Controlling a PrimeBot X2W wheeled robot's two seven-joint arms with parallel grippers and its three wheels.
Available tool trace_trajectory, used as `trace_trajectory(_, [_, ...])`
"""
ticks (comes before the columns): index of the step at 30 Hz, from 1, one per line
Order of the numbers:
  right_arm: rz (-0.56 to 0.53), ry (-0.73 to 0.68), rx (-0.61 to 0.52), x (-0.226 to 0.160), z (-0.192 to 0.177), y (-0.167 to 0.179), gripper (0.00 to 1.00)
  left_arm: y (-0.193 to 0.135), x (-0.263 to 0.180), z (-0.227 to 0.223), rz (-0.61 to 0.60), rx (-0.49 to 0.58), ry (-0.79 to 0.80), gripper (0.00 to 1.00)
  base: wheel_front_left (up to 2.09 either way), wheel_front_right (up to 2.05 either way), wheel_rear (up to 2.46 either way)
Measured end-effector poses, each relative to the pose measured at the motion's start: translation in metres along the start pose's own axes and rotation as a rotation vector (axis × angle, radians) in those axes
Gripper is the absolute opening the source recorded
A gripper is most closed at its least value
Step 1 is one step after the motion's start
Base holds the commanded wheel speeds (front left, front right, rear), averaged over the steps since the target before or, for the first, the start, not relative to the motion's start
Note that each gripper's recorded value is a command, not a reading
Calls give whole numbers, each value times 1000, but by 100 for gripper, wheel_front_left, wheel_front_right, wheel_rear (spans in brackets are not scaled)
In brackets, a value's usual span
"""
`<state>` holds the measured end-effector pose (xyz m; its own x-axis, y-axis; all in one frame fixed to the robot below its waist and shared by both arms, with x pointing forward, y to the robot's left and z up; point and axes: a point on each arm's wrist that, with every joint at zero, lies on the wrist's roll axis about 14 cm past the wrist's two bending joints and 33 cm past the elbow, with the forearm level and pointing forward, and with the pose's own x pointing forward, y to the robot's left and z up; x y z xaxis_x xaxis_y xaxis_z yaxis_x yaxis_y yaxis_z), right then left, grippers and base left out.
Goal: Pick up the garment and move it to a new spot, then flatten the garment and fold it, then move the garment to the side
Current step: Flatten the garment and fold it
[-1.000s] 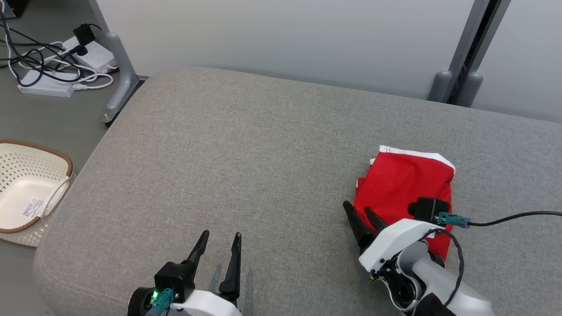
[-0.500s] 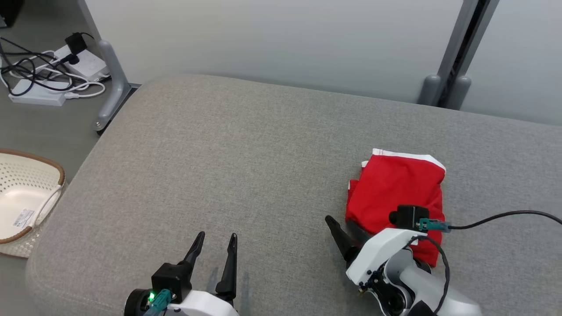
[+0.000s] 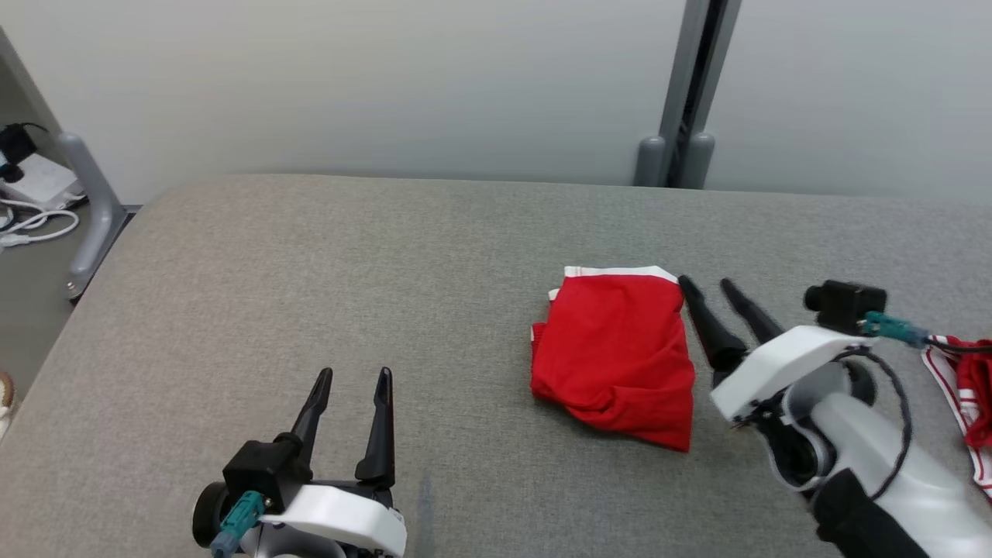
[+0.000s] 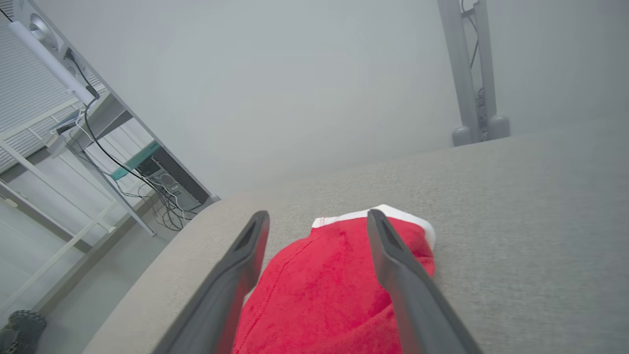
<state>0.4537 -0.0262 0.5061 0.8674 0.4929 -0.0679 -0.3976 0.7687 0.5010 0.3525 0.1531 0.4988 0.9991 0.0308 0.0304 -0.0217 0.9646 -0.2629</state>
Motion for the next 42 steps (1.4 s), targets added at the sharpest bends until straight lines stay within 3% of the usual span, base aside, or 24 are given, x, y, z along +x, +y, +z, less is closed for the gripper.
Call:
trace_trajectory(3, [-79, -91, -102, -18, 33, -38, 100, -8, 7, 7, -24, -9, -21, 100, 0, 0, 0])
trace_trajectory(9, [-211, -186, -188, -62, 42, -78, 100, -18, 15, 7, -52, -16, -23, 100, 0, 0, 0])
trace_trajectory(17, [-292, -222, -246, -93, 29, -85, 100, -23, 14, -1, -70, -5, 0, 100, 0, 0, 0])
trace_trajectory(28, [-293, -209, -265, -86, 20, -81, 98, -21, 11, -9, -68, -2, 24, 100, 0, 0, 0])
trace_trajectory(29, [-284, -197, -267, -83, 17, -80, 28, -21, 11, -10, -69, -2, 28, 100, 0, 0, 0])
trace_trajectory(30, [-273, -186, -278, -78, 15, -79, 0, -21, 12, -11, -72, -3, 31, 100, 0, 0, 0])
trace_trajectory(34, [-223, -152, -322, -51, 17, -78, 0, -20, 19, -16, -73, -1, 46, 100, 0, 0, 0])
trace_trajectory(42, [-134, 56, -353, 10, -21, -80, 0, -4, 25, -27, -30, 9, 79, 100, 0, 0, 0])
